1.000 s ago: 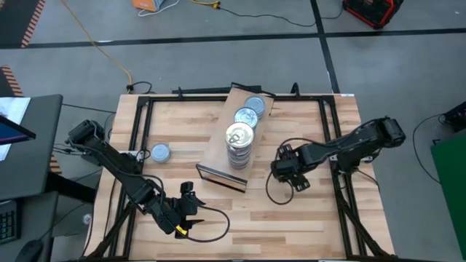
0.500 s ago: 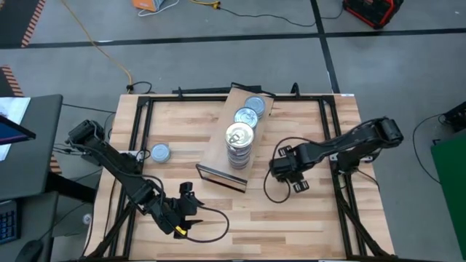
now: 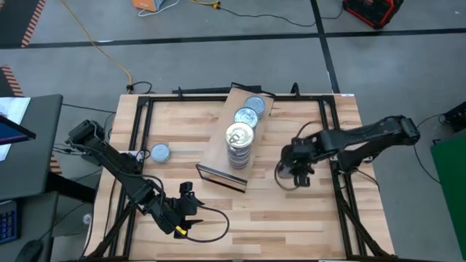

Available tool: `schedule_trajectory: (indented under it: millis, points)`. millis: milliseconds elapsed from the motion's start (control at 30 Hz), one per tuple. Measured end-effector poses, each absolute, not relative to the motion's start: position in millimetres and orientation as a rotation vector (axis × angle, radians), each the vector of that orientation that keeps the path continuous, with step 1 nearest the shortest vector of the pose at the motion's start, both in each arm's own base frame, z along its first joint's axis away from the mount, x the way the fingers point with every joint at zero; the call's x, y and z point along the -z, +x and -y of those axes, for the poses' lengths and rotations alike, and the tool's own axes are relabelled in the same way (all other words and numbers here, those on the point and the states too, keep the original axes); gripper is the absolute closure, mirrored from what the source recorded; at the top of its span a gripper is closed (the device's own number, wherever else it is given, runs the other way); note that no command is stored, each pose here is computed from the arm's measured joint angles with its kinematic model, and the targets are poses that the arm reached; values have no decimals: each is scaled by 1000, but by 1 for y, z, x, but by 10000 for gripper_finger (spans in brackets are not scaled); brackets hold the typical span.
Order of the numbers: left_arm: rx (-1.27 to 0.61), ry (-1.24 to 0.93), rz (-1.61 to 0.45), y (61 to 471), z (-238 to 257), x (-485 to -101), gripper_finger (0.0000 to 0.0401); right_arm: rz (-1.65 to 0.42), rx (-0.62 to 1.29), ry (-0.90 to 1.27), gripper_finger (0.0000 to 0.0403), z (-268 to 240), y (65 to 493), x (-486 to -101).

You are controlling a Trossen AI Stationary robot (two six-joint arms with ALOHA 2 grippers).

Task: Stack canned seafood by type on shelf
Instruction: Stack the blue tuna can on top of the blue tuna can on the shelf

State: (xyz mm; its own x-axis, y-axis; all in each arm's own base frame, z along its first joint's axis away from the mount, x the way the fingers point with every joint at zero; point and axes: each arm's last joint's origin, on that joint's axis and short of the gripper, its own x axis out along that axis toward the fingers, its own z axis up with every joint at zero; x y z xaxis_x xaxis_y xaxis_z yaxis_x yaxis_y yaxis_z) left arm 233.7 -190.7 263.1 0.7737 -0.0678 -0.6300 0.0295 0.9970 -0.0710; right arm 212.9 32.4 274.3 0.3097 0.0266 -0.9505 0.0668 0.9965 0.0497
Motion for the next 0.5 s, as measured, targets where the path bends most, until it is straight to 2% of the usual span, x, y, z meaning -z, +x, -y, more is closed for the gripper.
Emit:
schedule_trajectory:
  millis: [267, 500]
  points:
    - [40, -51, -669, 234, 191, -264, 152, -903, 168, 342, 239, -6, 191, -342]
    - [39, -43, -667, 234, 190, -264, 152, -564, 234, 461, 228, 16, 184, -387]
